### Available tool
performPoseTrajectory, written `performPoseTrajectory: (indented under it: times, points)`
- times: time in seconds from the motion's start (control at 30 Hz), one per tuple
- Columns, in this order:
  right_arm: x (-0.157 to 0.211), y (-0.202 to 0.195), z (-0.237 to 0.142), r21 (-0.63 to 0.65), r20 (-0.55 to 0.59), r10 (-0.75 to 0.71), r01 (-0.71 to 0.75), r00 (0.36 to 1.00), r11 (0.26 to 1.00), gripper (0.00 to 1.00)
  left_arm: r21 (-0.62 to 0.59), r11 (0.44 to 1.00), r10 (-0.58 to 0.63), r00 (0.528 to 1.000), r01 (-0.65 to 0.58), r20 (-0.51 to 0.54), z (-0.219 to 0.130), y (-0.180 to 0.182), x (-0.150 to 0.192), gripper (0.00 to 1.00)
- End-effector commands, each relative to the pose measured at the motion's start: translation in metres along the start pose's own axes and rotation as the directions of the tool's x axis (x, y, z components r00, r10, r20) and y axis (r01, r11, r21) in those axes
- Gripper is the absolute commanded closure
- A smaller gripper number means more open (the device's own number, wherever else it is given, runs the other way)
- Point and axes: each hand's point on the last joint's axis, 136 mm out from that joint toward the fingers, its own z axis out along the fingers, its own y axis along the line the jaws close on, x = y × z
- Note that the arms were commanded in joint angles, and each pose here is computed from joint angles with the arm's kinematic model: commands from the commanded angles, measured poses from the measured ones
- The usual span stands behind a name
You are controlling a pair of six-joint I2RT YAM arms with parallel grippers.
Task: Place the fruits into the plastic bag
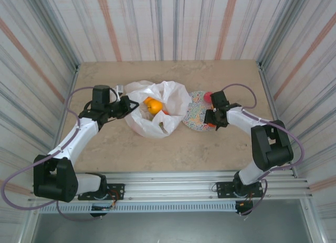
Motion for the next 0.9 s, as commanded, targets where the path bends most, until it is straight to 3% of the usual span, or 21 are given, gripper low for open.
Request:
performPoseTrajectory:
  times: [0.0,0.33,0.73,0.87]
  points:
    - [-0.010,0.004,-0.001,-0.017,0.012,0.016,-0.016,1.000,1.000,0.40,0.011,1.000,0.019,1.000,-0.019,0.005,-0.001,-0.003,-0.004,1.00]
    - [-0.019,0.020,-0.034,-0.126,0.069,0.004,0.005,0.998,0.992,0.51,0.013,1.000,0.019,1.000,-0.019,0.005,-0.001,-0.004,-0.004,1.00]
    - [-0.040,0.124,-0.138,-0.431,0.328,-0.108,0.251,0.938,0.867,0.49,0.013,1.000,0.017,1.000,-0.017,0.005,-0.002,-0.004,-0.003,1.00]
    - [-0.044,0.157,-0.149,-0.489,0.356,-0.137,0.309,0.924,0.816,0.49,0.015,1.000,0.017,1.000,-0.017,0.003,-0.001,-0.005,-0.003,1.00]
